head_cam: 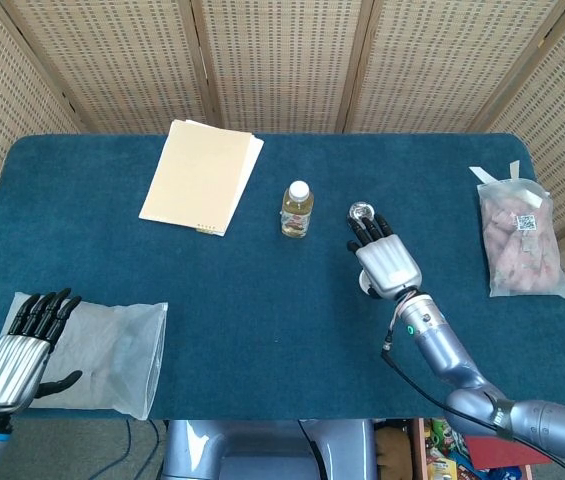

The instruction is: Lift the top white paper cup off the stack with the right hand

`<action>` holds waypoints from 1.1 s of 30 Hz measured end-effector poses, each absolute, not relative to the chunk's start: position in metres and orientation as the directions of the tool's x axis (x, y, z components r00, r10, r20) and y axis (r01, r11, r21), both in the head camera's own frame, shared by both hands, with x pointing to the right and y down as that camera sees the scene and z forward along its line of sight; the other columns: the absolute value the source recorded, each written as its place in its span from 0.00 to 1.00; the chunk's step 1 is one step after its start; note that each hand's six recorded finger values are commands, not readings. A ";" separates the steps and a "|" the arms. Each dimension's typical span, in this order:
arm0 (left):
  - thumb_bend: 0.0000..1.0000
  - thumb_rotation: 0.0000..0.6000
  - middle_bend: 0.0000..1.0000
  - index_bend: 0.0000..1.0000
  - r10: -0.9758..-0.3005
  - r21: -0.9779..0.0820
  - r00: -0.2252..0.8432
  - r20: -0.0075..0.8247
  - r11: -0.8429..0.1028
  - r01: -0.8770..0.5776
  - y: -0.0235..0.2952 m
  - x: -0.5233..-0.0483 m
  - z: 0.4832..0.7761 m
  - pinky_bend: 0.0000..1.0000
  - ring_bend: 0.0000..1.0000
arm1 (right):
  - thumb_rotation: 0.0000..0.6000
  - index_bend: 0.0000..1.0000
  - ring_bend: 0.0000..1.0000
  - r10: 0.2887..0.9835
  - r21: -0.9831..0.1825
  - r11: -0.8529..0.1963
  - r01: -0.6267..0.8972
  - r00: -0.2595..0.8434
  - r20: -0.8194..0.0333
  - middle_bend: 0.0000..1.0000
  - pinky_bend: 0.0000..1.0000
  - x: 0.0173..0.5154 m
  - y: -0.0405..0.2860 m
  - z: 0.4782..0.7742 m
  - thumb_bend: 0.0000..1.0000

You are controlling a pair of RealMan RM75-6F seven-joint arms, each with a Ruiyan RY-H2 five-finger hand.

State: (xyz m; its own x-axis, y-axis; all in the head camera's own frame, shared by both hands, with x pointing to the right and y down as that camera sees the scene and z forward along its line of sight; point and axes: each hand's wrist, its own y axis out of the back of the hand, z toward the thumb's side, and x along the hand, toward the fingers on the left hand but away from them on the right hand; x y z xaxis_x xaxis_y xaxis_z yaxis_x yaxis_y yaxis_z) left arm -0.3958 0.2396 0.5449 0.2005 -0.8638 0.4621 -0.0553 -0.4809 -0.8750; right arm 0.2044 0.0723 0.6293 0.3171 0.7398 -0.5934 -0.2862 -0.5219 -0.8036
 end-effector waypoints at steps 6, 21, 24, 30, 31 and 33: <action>0.15 1.00 0.00 0.00 -0.860 -0.872 0.205 0.468 -0.486 -0.050 0.240 -0.394 0.547 0.00 0.00 | 1.00 0.29 0.00 0.728 -0.776 -0.525 -0.349 0.288 -0.622 0.06 0.00 0.202 0.069 0.638 0.20; 0.15 1.00 0.00 0.00 -0.857 -0.870 0.213 0.469 -0.490 -0.054 0.239 -0.392 0.549 0.00 0.00 | 1.00 0.33 0.00 0.725 -0.721 -0.531 -0.446 0.202 -0.658 0.07 0.00 0.209 0.062 0.651 0.20; 0.15 1.00 0.00 0.00 -0.856 -0.869 0.214 0.471 -0.491 -0.053 0.240 -0.391 0.549 0.00 0.00 | 1.00 0.33 0.00 0.725 -0.715 -0.529 -0.457 0.194 -0.661 0.08 0.00 0.209 0.061 0.651 0.20; 0.15 1.00 0.00 0.00 -0.854 -0.868 0.218 0.473 -0.494 -0.051 0.240 -0.390 0.550 0.00 0.00 | 1.00 0.33 0.00 0.723 -0.701 -0.533 -0.473 0.176 -0.668 0.08 0.00 0.213 0.062 0.654 0.20; 0.15 1.00 0.00 0.00 -0.854 -0.868 0.219 0.473 -0.494 -0.051 0.240 -0.390 0.550 0.00 0.00 | 1.00 0.33 0.00 0.723 -0.701 -0.535 -0.472 0.174 -0.669 0.08 0.00 0.213 0.062 0.654 0.20; 0.15 1.00 0.00 0.00 -0.854 -0.868 0.220 0.472 -0.493 -0.051 0.240 -0.390 0.550 0.00 0.00 | 1.00 0.33 0.00 0.721 -0.698 -0.539 -0.471 0.171 -0.672 0.08 0.00 0.214 0.063 0.655 0.20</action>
State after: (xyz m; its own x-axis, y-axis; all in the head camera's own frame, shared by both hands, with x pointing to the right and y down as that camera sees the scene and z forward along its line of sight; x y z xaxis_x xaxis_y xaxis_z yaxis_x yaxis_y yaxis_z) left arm -0.3898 0.2403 0.5502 0.2203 -0.8535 0.4722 -0.0508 -0.4935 -0.8683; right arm 0.2144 0.0630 0.6548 0.1708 0.7209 -0.6717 -0.4709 -0.5390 -0.6983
